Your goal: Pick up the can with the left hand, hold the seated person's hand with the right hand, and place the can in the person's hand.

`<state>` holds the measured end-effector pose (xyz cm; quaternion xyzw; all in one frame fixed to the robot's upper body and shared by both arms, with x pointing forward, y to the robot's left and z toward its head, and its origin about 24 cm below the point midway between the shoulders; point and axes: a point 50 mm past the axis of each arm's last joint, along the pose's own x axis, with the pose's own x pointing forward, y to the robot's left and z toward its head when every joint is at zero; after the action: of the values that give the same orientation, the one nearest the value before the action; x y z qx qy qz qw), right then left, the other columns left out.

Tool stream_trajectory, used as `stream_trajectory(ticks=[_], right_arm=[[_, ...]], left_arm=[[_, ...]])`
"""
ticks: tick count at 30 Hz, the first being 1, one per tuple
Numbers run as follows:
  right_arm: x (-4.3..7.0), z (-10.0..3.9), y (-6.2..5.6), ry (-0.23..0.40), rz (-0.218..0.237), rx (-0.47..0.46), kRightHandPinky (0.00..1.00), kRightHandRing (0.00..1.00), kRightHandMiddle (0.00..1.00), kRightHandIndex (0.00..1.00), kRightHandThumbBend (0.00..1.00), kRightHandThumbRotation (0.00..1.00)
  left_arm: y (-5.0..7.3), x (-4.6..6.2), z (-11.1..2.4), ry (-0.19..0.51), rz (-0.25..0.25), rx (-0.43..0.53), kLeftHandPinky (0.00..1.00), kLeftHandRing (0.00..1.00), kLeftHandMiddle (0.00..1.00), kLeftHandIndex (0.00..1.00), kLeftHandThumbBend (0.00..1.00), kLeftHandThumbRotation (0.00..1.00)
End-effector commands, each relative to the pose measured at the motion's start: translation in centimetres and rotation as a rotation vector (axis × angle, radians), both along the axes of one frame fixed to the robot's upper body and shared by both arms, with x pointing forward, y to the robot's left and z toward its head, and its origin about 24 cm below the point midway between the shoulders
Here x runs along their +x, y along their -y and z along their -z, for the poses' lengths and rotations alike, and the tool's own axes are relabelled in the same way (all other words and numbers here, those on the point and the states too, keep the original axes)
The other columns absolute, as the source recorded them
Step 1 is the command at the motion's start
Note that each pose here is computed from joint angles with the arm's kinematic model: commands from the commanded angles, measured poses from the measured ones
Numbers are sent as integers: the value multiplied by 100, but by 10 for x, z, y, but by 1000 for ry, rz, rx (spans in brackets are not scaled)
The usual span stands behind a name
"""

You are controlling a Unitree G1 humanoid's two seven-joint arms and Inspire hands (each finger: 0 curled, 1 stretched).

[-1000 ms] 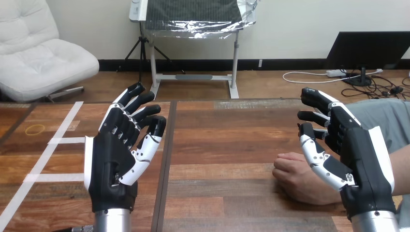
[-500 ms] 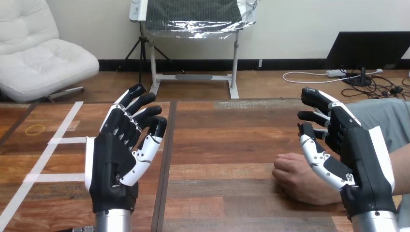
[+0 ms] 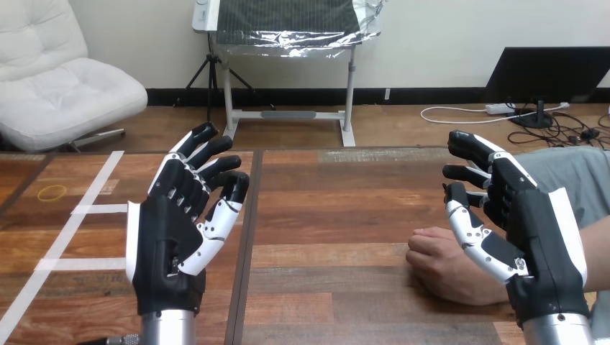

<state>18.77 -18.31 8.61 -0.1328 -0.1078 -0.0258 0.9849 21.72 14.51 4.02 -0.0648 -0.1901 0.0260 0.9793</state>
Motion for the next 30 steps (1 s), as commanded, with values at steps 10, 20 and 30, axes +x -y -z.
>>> stream_trajectory(ticks=[10,20,30], right_arm=[[7,-16,1,74,-18,-18,63,77,84,82,21,0],[8,-16,2,70,-9,-35,63,77,84,81,22,0],[8,-16,3,69,-13,-37,63,77,84,81,22,0]], left_arm=[[-20,12,-41,84,-17,362,71,76,79,78,58,20],[-51,16,-75,104,-8,654,78,82,82,79,66,17],[-76,19,-104,86,-10,838,84,85,85,80,71,20]])
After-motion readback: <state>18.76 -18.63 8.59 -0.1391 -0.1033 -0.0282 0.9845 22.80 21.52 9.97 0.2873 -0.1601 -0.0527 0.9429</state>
